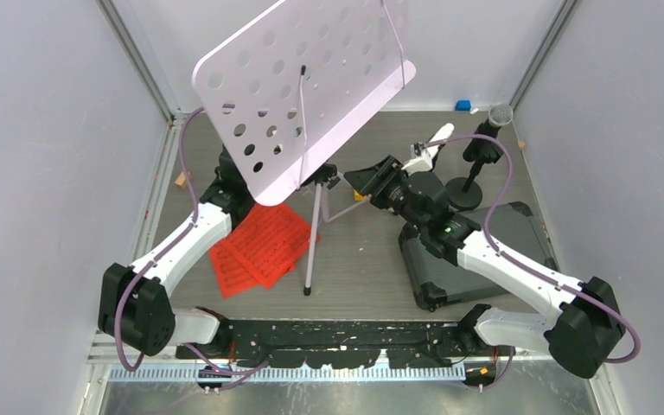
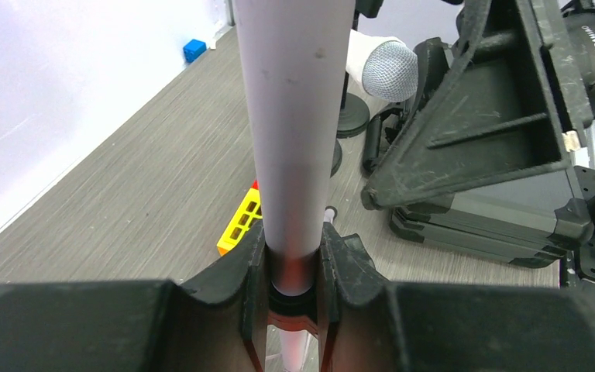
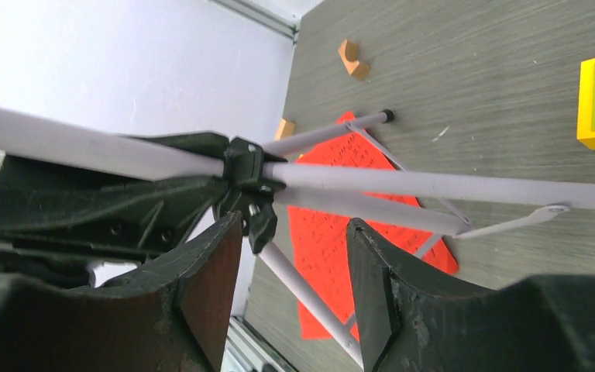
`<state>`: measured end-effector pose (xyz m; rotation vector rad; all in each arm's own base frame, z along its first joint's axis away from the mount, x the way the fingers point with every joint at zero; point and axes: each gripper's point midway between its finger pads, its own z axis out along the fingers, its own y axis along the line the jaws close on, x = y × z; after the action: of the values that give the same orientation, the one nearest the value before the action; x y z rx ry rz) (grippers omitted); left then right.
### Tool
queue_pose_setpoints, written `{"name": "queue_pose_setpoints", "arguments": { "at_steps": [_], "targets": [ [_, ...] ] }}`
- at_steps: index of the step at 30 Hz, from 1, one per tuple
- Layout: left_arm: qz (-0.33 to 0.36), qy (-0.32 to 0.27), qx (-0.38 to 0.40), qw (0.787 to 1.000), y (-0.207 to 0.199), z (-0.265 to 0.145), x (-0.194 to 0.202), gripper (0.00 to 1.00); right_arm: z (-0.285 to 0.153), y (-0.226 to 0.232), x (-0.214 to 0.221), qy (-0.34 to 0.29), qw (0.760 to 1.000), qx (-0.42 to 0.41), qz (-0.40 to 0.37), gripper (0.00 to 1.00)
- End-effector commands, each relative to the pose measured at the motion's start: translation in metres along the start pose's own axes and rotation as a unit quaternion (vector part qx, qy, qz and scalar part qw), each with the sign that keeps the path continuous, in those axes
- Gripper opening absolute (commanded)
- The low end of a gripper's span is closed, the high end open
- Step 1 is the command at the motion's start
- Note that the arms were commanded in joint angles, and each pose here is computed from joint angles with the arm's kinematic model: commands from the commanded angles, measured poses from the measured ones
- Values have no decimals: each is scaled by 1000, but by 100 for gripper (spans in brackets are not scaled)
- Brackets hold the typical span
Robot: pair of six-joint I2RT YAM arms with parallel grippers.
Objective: Pack up the instrument practice props
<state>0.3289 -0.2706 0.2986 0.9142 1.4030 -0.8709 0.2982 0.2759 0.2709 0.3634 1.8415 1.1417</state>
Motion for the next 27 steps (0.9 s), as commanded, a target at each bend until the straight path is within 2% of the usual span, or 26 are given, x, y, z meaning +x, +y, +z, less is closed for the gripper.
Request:
{"name": "queue_pose_setpoints", "arguments": {
  "at_steps": [1, 11, 15, 22, 27],
  "targets": [
    [-15, 36, -14, 999, -3, -9, 20, 0, 12, 20, -22, -61, 995, -36, 75, 57],
    [-13, 36, -10, 999, -4, -8, 21, 0, 30, 27, -2, -31, 989, -66, 132, 56],
    [-16, 38, -9, 999, -4, -7, 22, 0, 33, 27, 4, -25, 988, -69, 138, 51],
    [-17, 41, -12, 999, -3, -6, 23, 0, 33, 36, 15, -4, 988, -81, 133, 48],
    [-19, 44, -12, 999, -3, -5, 25, 0, 31, 33, 23, 5, 988, -78, 133, 41]
  ]
}}
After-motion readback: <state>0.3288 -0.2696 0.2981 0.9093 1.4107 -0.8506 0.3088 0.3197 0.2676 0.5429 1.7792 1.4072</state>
